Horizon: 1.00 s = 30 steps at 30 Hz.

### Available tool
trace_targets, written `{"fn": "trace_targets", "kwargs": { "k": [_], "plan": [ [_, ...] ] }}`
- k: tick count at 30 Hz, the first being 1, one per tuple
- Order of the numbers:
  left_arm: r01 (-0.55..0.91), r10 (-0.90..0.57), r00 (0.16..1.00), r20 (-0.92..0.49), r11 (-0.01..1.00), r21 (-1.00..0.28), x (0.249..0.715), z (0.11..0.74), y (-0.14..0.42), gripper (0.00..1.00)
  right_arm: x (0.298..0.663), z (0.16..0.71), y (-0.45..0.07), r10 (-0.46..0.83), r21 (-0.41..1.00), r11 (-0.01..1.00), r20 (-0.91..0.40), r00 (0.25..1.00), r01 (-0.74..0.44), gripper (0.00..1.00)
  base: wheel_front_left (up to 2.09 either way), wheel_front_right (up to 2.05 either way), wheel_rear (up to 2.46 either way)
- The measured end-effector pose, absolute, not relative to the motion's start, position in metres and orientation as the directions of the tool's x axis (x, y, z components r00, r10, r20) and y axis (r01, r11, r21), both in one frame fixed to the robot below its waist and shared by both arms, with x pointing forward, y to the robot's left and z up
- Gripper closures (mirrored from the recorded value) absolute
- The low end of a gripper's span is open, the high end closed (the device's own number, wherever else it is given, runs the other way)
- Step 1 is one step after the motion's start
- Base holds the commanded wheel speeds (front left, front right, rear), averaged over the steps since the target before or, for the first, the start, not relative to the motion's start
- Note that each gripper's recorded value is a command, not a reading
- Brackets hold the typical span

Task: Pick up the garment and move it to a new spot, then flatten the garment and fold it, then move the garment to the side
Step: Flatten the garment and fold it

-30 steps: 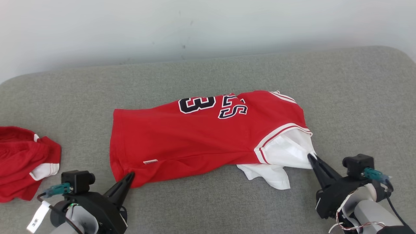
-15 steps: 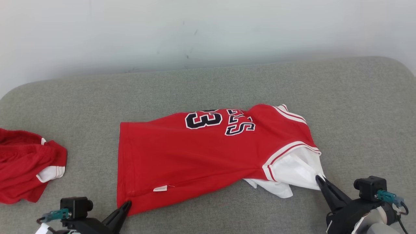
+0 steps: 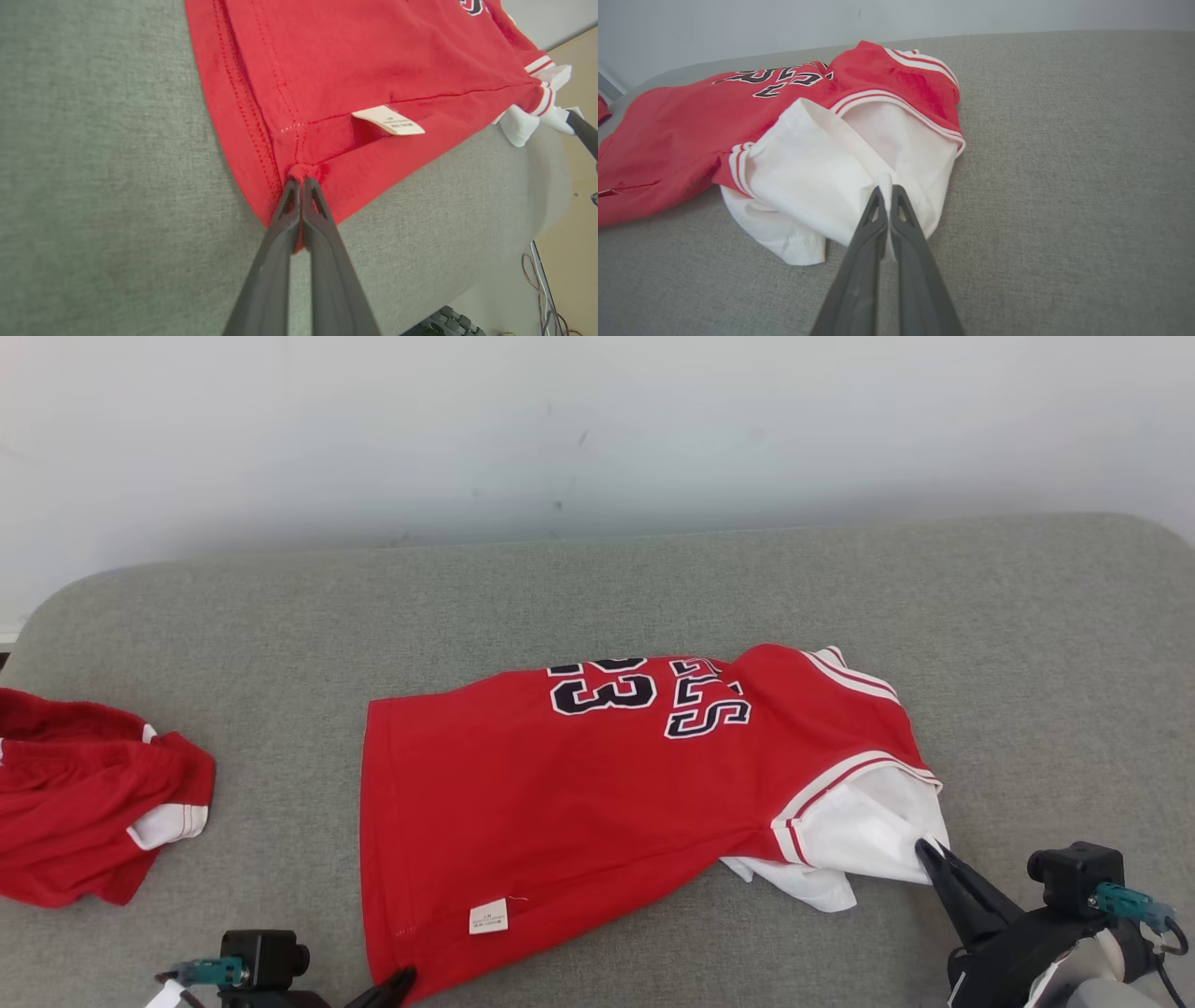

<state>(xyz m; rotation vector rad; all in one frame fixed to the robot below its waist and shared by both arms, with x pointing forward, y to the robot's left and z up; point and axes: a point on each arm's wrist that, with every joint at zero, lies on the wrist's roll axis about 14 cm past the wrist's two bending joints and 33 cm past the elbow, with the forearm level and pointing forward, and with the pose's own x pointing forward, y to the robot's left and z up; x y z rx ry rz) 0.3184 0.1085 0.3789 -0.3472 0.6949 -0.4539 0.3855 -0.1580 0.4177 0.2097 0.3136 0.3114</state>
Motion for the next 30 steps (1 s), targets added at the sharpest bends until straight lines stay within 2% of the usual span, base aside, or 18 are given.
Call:
{"fn": "trace_targets", "kwargs": {
  "k": [1,2,3,19,30],
  "plan": [
    [0.275,-0.502,0.675,-0.541,0.852,-0.446,0.317,0.377,0.11,0.64,0.386,0.418,-0.156,0.337,0.249,0.929,-0.267,0.903,-0.274,1.0,0.0,0.0,0.0],
    [0.268,-0.497,0.672,-0.549,0.854,-0.446,0.316,0.376,0.111,0.53,0.387,0.42,-0.154,0.342,0.251,0.927,-0.263,0.902,-0.279,1.0,0.0,0.0,0.0],
    [0.26,-0.492,0.67,-0.556,0.857,-0.444,0.315,0.375,0.113,0.0,0.387,0.42,-0.151,0.35,0.251,0.924,-0.26,0.9,-0.287,1.0,0.0,0.0,0.0],
    [0.241,-0.468,0.727,-0.502,0.859,-0.451,0.332,0.401,0.124,0.0,0.39,0.421,-0.143,0.377,0.247,0.916,-0.259,0.889,-0.316,1.0,0.0,0.0,0.0],
    [0.269,-0.473,0.692,-0.545,0.87,-0.413,0.339,0.394,0.116,0.0,0.392,0.422,-0.146,0.369,0.246,0.919,-0.255,0.894,-0.31,1.0,0.0,0.0,0.0]
  ]
}}
